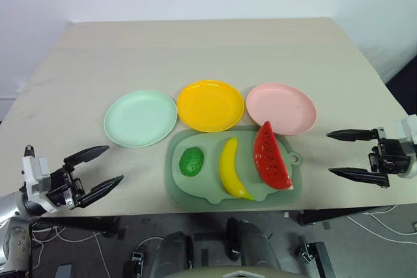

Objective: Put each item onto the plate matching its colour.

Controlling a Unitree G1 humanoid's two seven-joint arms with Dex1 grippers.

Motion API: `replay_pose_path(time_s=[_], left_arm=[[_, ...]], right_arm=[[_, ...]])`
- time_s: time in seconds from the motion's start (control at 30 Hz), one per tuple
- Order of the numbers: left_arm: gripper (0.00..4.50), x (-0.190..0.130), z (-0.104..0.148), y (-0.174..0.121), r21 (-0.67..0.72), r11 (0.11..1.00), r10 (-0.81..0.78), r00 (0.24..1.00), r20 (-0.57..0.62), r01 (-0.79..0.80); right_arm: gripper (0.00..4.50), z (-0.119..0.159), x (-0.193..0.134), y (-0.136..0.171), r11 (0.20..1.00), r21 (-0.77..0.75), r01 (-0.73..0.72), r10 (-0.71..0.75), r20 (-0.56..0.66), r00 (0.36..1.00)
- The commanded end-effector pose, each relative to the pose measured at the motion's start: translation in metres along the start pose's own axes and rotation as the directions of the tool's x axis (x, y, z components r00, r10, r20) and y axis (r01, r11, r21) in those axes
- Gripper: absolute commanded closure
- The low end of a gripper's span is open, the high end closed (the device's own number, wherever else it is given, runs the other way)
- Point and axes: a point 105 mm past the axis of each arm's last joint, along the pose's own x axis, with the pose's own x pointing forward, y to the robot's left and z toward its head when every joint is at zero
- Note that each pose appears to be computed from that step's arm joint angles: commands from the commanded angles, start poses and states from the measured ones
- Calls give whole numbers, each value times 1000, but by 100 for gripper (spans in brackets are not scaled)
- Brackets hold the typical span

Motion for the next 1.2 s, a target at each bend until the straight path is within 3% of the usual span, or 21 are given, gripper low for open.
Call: replay_pose_path(time_s=[0.03,0.2,0.43,0.6,0.73,0.93,1.2], left_arm=[[2,0,8,4,45,999,-15,1000,-2,15],[2,6,11,-1,58,997,-50,999,-3,50],[2,16,2,-20,56,984,-168,984,-51,171],[2,22,2,-21,62,977,-199,978,-60,202],[2,27,3,-21,62,976,-205,977,-58,208],[2,32,2,-21,43,985,-164,986,-17,164],[2,33,-2,-18,36,988,-152,988,-7,152]], right_arm=[[0,17,0,-2,998,-62,-12,13,16,1000],[0,31,2,2,997,-65,-36,39,39,998],[0,52,23,14,998,60,-31,28,54,998],[0,59,45,9,985,171,29,-25,-25,999],[0,53,59,0,979,158,132,-105,-168,980],[0,42,79,-11,894,352,277,-128,-391,911],[0,50,100,-14,813,475,337,-128,-418,899]])
